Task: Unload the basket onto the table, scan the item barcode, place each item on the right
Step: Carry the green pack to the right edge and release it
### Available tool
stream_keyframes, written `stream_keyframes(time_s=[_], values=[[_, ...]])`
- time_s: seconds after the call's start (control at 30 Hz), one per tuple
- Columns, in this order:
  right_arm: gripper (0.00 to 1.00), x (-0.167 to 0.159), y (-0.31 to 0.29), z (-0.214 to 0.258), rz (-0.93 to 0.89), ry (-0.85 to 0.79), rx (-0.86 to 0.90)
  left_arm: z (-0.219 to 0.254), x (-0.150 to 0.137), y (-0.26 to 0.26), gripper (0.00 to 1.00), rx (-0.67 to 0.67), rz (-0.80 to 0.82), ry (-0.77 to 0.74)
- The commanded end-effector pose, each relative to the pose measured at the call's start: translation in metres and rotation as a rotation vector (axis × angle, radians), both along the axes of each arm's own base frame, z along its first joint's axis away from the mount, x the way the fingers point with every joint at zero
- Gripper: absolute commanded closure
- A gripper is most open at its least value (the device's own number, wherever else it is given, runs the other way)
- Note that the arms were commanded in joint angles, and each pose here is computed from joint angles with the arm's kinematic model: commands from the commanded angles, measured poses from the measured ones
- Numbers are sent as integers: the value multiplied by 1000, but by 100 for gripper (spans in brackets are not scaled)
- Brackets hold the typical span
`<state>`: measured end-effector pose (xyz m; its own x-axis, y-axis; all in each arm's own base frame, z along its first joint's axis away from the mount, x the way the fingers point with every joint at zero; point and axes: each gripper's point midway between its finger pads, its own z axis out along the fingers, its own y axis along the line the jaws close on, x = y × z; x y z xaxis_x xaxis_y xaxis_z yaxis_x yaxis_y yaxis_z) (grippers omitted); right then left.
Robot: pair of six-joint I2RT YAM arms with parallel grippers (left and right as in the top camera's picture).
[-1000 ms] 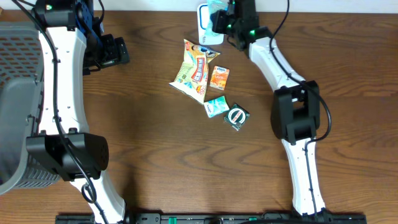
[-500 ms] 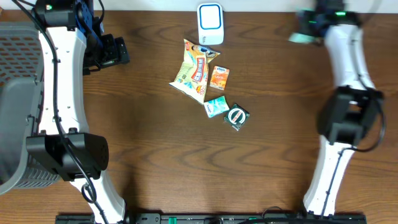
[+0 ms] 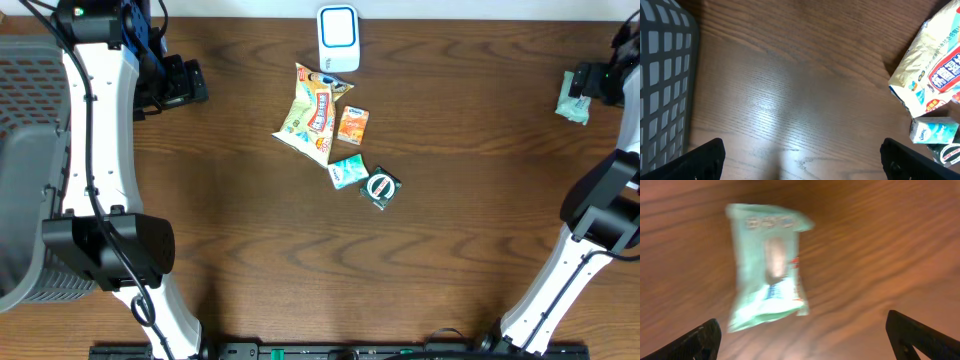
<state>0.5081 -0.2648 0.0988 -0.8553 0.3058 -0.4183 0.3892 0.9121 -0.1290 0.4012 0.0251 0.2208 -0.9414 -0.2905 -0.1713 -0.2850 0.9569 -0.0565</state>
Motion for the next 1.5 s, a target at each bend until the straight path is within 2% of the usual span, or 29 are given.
stream_keyframes(time_s=[0.0,0.1,0.17,0.23,0.33,0.4,0.5,0.7,0.87,1.0,1.17,1.3,1.37,1.43,1.47], values=[[1,27,71,13,177,-129,266,-1,0,3,2,10,-1,6],[1,37,105,18,245,-170,373,-1,0,3,2,10,-1,6],[7,41,117,18,260,-161,364,-1,0,3,2,10,0,6],[22,43,121,15,260,-138,315,-1,0,3,2,10,0,6],[51,46,115,4,233,-92,200,-1,0,3,2,10,-1,6],[60,48,111,-5,220,-70,155,-1,0,3,2,10,0,6],[65,52,104,-21,206,-57,132,-1,0,3,2,10,0,6],[66,57,80,-68,166,-35,118,-1,0,3,2,10,0,6],[66,43,38,-96,77,23,35,-1,0,3,2,10,0,6],[64,26,-10,-88,-41,38,-63,-1,0,3,2,10,-1,6],[63,15,-26,-72,-82,29,-64,-1,0,3,2,10,0,6],[60,23,-12,-48,-55,-23,-25,-1,0,3,2,10,-1,6],[59,37,16,-23,16,-98,52,-1,0,3,2,10,0,6],[59,49,46,-5,95,-165,153,-1,0,3,2,10,0,6],[57,60,86,13,200,-237,299,-1,0,3,2,10,0,6]])
